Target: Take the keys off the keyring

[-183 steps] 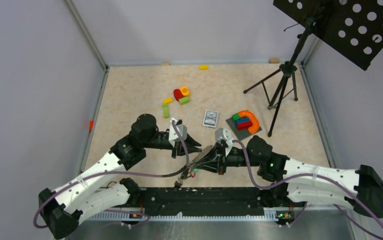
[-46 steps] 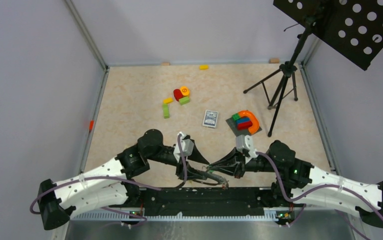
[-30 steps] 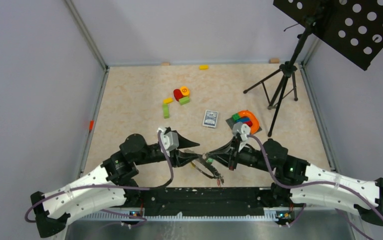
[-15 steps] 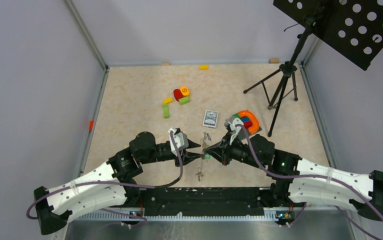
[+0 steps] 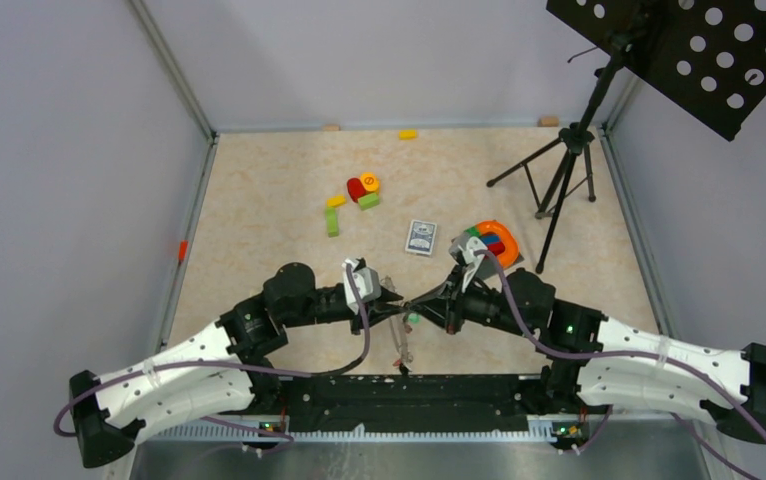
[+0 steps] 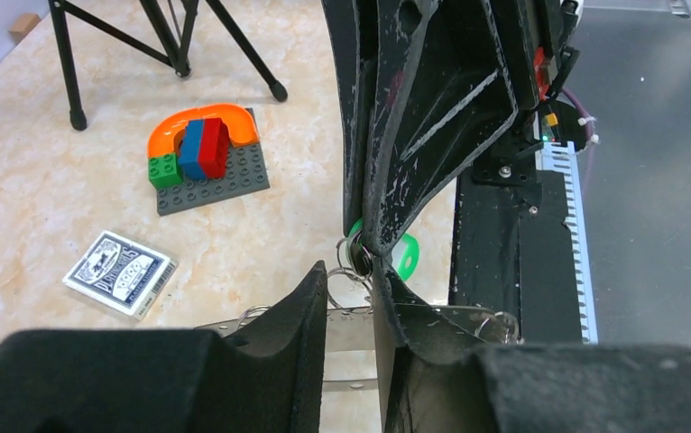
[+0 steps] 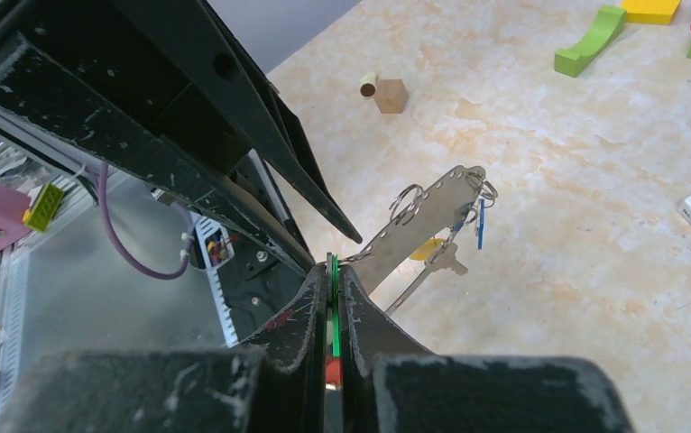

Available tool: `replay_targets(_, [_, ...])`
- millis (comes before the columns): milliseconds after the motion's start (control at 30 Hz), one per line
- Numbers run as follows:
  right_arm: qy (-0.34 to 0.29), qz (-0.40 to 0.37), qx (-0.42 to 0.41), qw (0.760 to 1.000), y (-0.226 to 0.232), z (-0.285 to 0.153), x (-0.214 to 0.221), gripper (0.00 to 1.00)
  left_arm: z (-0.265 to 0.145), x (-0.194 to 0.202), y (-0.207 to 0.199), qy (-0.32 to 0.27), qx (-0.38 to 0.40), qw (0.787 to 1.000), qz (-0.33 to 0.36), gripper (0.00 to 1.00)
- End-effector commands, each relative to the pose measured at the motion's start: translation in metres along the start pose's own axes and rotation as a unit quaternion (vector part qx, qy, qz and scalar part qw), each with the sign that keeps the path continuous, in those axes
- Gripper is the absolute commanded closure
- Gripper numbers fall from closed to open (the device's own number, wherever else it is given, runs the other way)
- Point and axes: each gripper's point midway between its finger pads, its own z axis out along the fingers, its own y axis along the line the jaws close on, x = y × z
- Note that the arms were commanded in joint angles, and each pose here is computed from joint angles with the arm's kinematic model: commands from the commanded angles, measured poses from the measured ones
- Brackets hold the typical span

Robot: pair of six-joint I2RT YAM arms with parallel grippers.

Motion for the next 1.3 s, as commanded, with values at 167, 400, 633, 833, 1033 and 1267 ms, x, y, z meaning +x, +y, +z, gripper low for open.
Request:
replay_targets(167, [-0.084,0.002,-0.037,0.996,0.024,-0.008,-0.052,1.0,-0.002,0.001,-0.007,0.005,0.013,1.0,-0.005,0.68])
replay_targets(400, [-0.08,0.006,-0.004,0.997,0.012,-0.006,-0.051,1.0,-0.008,-0.007,-0.005,-0.008,0.001,1.0,-0.001,0.67])
replay_targets(633, [-0.084,0.008,-0.013,0.996,0.016,-0.007,-0.053,1.0,-0.003,-0.001,-0.007,0.003,0.012,1.0,-0.006,0.74])
replay_targets(833, [-0.082,0.006,-0.031,0.996,0.022,-0.008,-0.052,1.0,-0.001,0.001,-0.005,0.004,0.008,1.0,-0.004,0.74])
replay_targets(1033, [-0.081,0.002,-0.038,0.996,0.023,-0.007,-0.05,1.0,0.001,-0.002,-0.005,0.001,0.01,1.0,-0.002,0.74])
replay_targets(1267, [-0.077,0.001,-0.055,0.996,0.029,-0.008,-0.049,1.0,0.006,0.0,-0.008,0.006,0.021,1.0,-0.004,0.74])
